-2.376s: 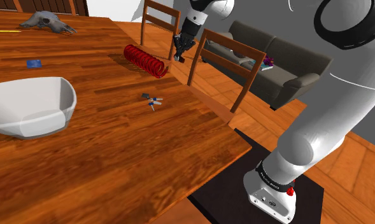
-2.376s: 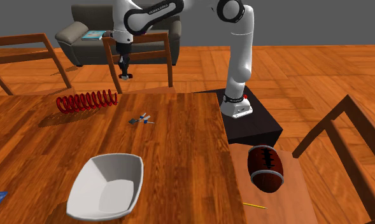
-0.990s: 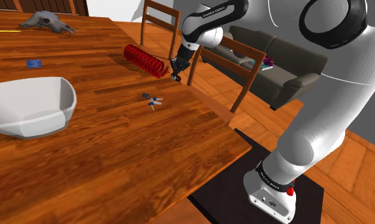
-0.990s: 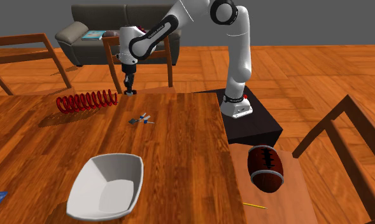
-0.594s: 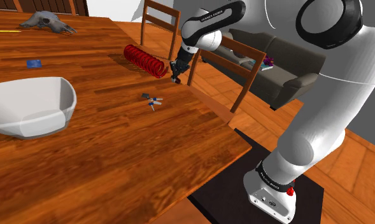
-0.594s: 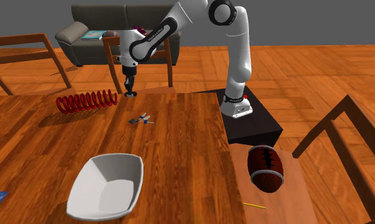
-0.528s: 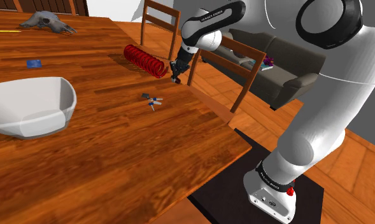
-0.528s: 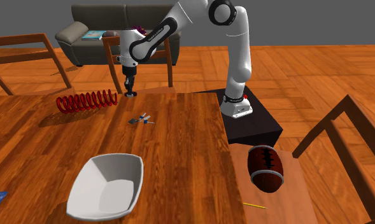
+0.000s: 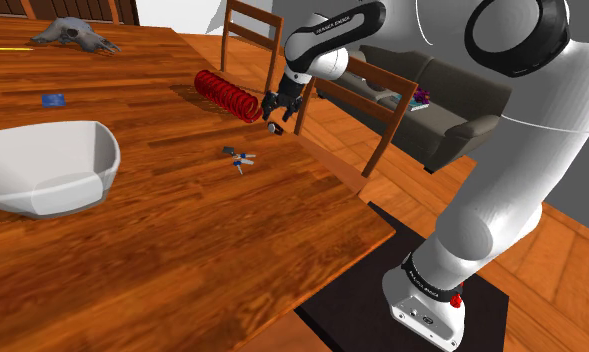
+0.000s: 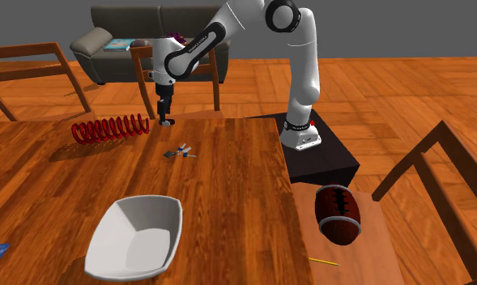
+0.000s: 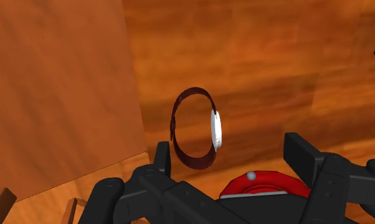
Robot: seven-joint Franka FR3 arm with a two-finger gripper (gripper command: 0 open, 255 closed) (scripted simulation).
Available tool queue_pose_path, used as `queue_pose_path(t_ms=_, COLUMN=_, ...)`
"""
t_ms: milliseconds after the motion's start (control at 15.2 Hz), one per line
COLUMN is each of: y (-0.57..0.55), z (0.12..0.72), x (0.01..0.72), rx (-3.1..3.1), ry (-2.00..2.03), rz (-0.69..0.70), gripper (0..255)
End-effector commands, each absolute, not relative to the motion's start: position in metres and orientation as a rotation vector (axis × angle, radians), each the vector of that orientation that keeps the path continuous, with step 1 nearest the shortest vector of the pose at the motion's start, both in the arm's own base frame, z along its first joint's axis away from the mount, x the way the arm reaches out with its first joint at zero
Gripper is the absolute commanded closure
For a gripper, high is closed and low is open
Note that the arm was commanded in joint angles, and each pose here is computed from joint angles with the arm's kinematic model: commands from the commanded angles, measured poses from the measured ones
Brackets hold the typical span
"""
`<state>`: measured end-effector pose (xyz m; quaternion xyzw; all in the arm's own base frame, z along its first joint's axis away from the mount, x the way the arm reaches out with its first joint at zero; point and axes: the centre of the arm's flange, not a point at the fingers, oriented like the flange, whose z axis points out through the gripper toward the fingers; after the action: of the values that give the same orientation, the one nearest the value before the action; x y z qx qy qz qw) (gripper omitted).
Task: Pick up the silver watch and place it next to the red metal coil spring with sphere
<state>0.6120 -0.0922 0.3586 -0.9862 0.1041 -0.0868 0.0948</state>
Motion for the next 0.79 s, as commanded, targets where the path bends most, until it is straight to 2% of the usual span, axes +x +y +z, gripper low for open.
queue_pose_path(t_ms=0, y=-0.092, z=0.359, x=0.612, rx=-2.924, ry=0.309, rz=-0.257, gripper=0)
queue_pose_path(t_ms=264, y=-0.101, z=0.407, x=0.602, rx=-2.924, ry=0.309, rz=-0.257, gripper=0)
queue_pose_path(t_ms=726, y=-0.101, z=0.407, x=0.602, rx=-2.924, ry=0.309, rz=-0.257, gripper=0)
